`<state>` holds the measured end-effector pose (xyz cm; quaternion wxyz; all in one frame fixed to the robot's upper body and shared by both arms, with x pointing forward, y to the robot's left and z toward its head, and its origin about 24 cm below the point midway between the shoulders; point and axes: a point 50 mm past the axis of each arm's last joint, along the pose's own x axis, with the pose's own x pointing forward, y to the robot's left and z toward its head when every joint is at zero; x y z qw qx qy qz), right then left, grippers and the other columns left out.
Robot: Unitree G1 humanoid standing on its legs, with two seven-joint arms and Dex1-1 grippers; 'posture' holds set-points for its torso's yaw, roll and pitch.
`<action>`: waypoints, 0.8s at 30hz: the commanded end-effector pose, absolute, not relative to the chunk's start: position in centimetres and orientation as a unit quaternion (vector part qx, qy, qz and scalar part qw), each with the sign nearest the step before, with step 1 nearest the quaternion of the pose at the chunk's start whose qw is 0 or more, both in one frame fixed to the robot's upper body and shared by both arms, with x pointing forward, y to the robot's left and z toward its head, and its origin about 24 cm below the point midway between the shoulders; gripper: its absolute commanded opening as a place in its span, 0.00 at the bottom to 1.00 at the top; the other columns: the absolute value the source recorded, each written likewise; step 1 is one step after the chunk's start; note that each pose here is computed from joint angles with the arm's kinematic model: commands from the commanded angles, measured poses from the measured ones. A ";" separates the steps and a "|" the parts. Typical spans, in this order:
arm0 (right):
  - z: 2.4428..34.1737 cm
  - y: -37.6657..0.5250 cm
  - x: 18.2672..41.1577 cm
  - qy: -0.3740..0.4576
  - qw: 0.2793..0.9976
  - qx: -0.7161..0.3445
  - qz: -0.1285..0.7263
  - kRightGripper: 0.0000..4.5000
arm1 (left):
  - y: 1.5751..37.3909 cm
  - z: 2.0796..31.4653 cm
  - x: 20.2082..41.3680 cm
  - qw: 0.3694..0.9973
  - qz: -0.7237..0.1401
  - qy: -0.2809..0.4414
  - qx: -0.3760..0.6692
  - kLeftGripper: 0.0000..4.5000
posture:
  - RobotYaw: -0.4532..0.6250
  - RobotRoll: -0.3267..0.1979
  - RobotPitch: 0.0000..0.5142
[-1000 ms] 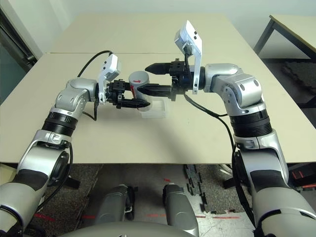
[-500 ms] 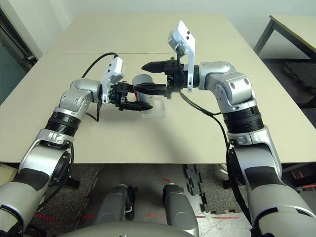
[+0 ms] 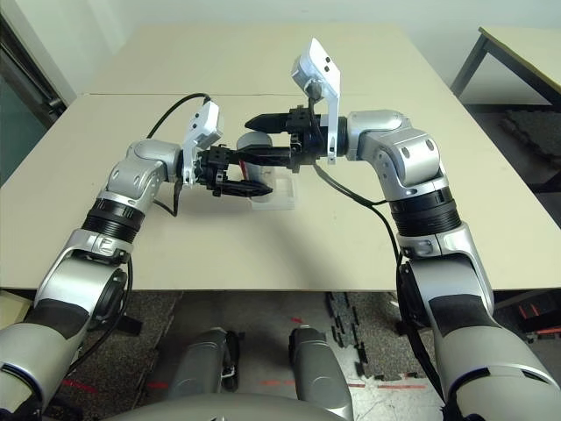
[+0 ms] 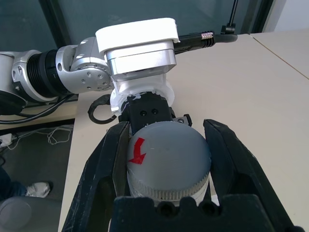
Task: Pour the medicine from the bottle into the box.
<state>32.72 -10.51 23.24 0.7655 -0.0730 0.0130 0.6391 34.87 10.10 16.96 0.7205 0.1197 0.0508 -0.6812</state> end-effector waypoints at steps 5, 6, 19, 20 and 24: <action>22.9 -10.9 32.3 0.018 0.762 -0.076 0.643 0.57 | 10.6 17.5 35.1 0.720 -0.680 0.053 0.128 0.62 | 0.40 0.62 0.15; 22.8 -10.9 32.3 0.018 0.760 -0.077 0.645 0.57 | 10.6 17.6 35.0 0.719 -0.681 0.053 0.128 0.62 | 0.40 0.62 0.15; 23.4 -10.1 33.1 0.001 0.654 -0.111 0.749 0.57 | 9.4 18.7 34.7 0.684 -0.712 0.045 0.152 0.62 | 0.42 0.62 0.18; 23.4 -10.0 33.3 -0.001 0.645 -0.114 0.755 0.57 | 9.3 18.7 34.7 0.683 -0.713 0.045 0.153 0.62 | 0.42 0.62 0.18; 23.4 -9.8 34.1 -0.011 0.623 -0.122 0.773 0.57 | 9.1 18.7 34.6 0.678 -0.717 0.046 0.154 0.62 | 0.43 0.62 0.20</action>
